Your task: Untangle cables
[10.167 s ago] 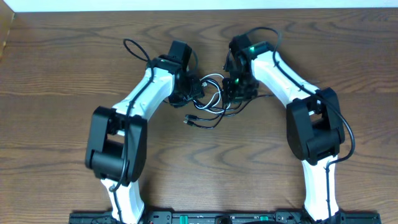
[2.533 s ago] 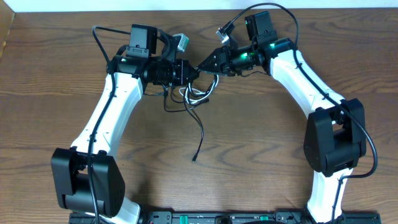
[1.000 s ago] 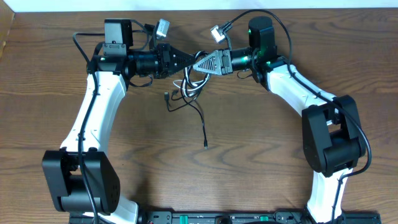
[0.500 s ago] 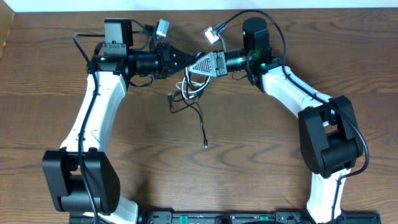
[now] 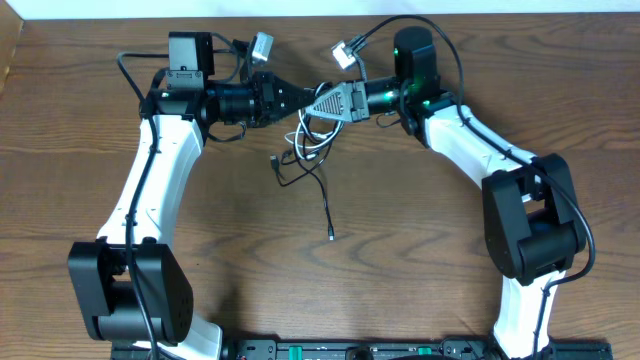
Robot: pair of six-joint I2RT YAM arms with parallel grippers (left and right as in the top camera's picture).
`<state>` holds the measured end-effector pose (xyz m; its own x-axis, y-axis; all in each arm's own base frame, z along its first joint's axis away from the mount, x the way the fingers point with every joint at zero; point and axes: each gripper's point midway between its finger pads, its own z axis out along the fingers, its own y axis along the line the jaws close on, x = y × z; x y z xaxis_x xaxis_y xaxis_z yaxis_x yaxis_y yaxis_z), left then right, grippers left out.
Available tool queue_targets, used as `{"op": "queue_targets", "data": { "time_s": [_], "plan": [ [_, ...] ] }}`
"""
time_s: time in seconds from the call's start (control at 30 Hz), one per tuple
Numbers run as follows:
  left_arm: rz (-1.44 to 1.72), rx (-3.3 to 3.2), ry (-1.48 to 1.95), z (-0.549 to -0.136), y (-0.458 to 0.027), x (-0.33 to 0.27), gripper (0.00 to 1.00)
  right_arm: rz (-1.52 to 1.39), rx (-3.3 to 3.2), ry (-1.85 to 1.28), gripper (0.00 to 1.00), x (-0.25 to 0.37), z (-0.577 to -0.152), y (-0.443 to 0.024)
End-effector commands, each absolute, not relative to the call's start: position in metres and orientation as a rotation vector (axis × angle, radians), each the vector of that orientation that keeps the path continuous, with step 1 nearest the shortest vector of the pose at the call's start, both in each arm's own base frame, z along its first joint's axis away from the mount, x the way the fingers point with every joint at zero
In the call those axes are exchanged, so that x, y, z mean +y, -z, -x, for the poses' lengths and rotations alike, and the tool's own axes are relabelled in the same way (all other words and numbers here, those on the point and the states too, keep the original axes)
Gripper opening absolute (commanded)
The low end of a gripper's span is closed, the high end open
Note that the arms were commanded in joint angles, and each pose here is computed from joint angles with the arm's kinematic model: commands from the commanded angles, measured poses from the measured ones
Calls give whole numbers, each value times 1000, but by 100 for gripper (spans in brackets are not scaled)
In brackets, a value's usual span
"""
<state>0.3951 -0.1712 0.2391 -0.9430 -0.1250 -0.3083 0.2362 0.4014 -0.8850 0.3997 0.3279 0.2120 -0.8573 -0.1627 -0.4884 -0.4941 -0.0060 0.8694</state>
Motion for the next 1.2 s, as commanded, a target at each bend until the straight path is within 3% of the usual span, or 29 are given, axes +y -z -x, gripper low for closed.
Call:
{"op": "queue_targets", "data": {
  "time_s": [0.0, 0.13, 0.3, 0.37, 0.5, 0.77, 0.87, 1.0, 1.17],
  "plan": [
    [-111, 2375, 1426, -398, -226, -163, 8, 733, 1989, -1983, 1, 312, -399, -214],
    [-127, 2395, 1416, -394, -222, -164, 8, 732, 1982, -1993, 1, 303, -401, -216],
    [-168, 2399, 1393, -392, -220, -170, 31, 735, 1982, -1996, 1, 304, -400, -216],
    [-170, 2410, 1370, -392, -218, -172, 45, 739, 1981, -1999, 1, 304, -399, -216],
    [-195, 2425, 1326, -392, -213, -176, 50, 745, 1979, -2005, 1, 304, -398, -217],
    [-234, 2456, 1275, -391, -201, -185, 49, 745, 1979, -2005, 1, 304, -398, -217],
    [-271, 2449, 1267, -391, -200, -186, 26, 744, 1979, -2005, 1, 304, -399, -217],
    [-286, 2451, 1262, -391, -196, -186, 9, 745, 1979, -2005, 1, 304, -398, -217],
    [-303, 2455, 1258, -390, -190, -186, 8, 759, 1974, -2018, 1, 303, -396, -217]
  ]
}}
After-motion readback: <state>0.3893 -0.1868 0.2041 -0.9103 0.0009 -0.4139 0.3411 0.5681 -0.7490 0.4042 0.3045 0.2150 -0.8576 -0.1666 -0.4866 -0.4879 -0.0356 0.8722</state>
